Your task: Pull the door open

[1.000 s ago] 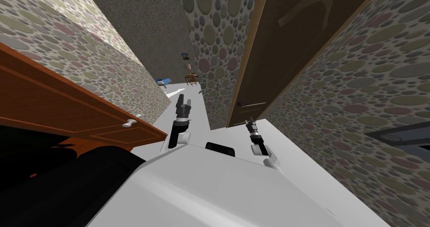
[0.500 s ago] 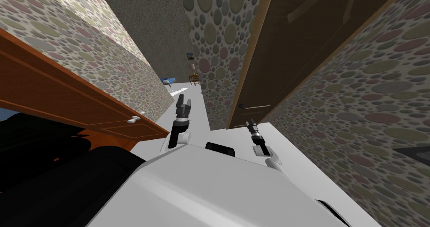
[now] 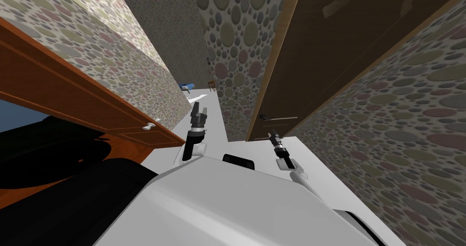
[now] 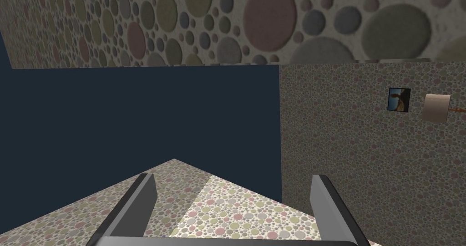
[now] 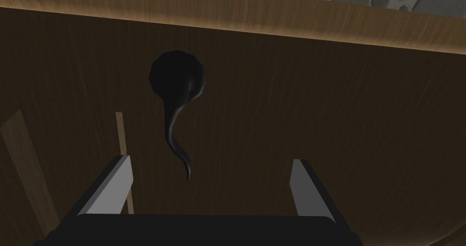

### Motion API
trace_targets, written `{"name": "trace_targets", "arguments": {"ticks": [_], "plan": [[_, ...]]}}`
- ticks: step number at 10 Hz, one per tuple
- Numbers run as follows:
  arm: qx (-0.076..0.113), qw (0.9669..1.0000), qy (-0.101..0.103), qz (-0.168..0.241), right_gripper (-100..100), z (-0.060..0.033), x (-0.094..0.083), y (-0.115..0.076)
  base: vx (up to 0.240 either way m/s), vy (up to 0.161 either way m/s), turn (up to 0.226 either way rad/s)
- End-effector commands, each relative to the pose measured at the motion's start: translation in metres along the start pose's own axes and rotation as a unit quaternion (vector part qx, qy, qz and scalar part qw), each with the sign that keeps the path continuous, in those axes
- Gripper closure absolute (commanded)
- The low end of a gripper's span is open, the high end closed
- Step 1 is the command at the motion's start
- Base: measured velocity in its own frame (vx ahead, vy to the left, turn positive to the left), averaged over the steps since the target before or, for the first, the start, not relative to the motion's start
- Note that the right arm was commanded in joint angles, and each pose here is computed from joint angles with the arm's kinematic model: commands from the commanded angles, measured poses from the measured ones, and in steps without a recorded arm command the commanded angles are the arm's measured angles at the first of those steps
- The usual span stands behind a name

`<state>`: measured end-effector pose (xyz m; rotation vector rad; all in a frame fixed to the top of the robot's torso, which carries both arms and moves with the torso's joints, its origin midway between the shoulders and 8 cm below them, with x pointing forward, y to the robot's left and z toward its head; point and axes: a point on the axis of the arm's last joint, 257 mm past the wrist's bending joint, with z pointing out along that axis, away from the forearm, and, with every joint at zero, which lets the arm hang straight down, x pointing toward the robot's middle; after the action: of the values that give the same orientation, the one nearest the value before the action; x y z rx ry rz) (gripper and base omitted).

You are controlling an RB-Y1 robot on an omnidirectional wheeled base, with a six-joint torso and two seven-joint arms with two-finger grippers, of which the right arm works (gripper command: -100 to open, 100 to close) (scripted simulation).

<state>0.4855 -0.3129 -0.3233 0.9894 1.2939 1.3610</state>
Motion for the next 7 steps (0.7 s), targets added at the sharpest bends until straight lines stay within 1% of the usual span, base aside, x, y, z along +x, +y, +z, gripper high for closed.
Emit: {"name": "trace_targets", "arguments": {"ticks": [1, 3, 4, 5, 7], "plan": [[0.008, 1.0000, -0.001, -0.002, -100, -0.0019, -0.006, -0.006, 0.047, -0.076, 0.097], [0.017, 0.9998, -0.002, -0.005, -100, -0.0040, -0.013, -0.012, 0.052, -0.070, 0.090], [0.024, 0.9997, -0.004, -0.008, -100, -0.0059, -0.019, -0.017, 0.075, -0.082, 0.182], [0.028, 0.9996, -0.004, -0.009, -100, -0.0069, -0.022, -0.019, 0.069, -0.085, 0.109], [0.034, 0.9993, -0.006, -0.012, -100, -0.0089, -0.028, -0.023, 0.035, -0.060, 0.063]]}}
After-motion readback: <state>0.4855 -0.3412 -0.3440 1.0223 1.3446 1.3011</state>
